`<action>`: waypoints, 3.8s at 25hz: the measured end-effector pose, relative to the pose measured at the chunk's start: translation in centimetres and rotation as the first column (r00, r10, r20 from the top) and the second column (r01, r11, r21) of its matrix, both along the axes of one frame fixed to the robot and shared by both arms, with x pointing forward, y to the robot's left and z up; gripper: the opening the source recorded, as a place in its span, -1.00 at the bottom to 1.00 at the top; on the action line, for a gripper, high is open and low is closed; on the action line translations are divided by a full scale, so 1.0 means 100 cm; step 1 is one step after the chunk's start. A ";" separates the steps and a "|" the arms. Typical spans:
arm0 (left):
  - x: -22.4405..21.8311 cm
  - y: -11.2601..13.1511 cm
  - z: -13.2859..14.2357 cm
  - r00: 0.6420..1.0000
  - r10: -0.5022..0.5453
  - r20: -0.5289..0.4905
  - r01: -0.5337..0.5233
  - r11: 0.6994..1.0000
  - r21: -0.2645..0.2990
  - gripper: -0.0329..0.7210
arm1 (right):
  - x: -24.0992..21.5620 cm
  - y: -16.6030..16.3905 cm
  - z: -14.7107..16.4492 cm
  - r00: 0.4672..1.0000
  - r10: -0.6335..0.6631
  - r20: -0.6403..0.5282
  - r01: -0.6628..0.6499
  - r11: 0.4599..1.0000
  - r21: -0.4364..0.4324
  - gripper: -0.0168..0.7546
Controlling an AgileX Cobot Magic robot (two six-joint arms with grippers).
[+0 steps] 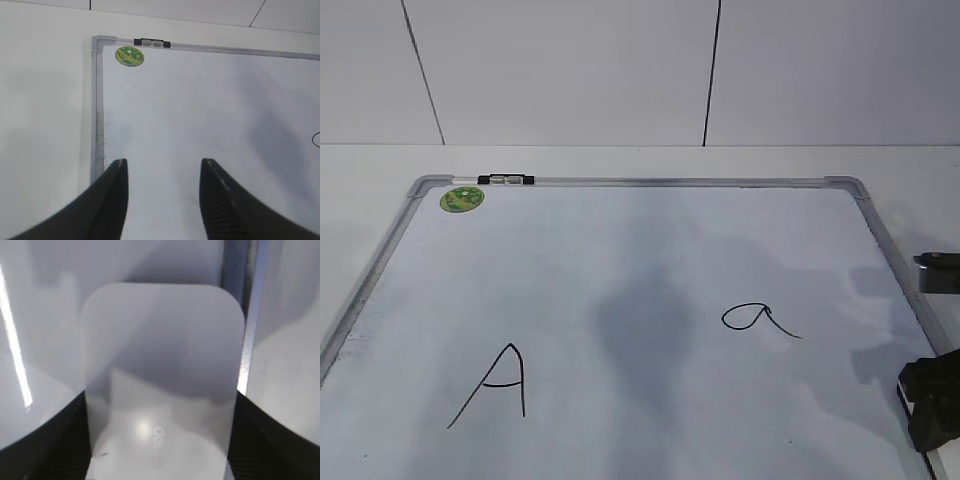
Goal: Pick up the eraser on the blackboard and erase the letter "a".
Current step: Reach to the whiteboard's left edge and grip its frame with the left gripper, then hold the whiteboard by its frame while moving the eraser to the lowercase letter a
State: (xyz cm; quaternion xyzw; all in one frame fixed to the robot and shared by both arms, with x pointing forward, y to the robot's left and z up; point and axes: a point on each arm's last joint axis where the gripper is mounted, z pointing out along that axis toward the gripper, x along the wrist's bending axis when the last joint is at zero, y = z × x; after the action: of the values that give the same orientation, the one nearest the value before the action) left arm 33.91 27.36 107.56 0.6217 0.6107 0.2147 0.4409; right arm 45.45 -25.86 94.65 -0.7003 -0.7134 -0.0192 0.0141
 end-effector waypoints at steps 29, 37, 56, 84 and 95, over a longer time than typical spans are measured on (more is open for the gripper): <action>0.000 0.000 0.000 1.000 -0.001 -0.002 0.001 1.000 0.000 0.03 | 0.000 0.000 0.000 1.000 -0.002 -0.002 0.002 1.000 0.000 0.50; 0.000 0.000 0.000 1.000 -0.001 -0.002 0.001 1.000 0.000 0.03 | 0.000 0.000 0.000 1.000 -0.002 -0.004 0.002 1.000 0.000 0.50; 0.000 0.000 0.000 1.000 -0.001 -0.002 0.001 1.000 0.000 0.03 | 0.008 0.003 0.044 0.999 0.003 0.052 -0.004 1.000 0.018 0.50; 0.118 -0.001 -0.066 0.863 0.013 -0.506 0.069 0.987 0.143 0.03 | 0.002 0.001 0.044 1.000 0.014 -0.013 -0.014 1.000 -0.004 0.50; 0.186 0.001 -0.076 0.800 0.012 -0.600 0.153 0.963 0.224 0.03 | 0.002 0.000 0.044 1.000 0.015 -0.011 -0.015 1.000 -0.006 0.50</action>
State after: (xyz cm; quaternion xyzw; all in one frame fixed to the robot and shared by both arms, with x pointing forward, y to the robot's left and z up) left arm 52.50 27.43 99.93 0.7325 0.6606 0.0705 0.1489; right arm 45.70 -25.83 99.03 -0.6949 -0.7188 -0.0133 0.0162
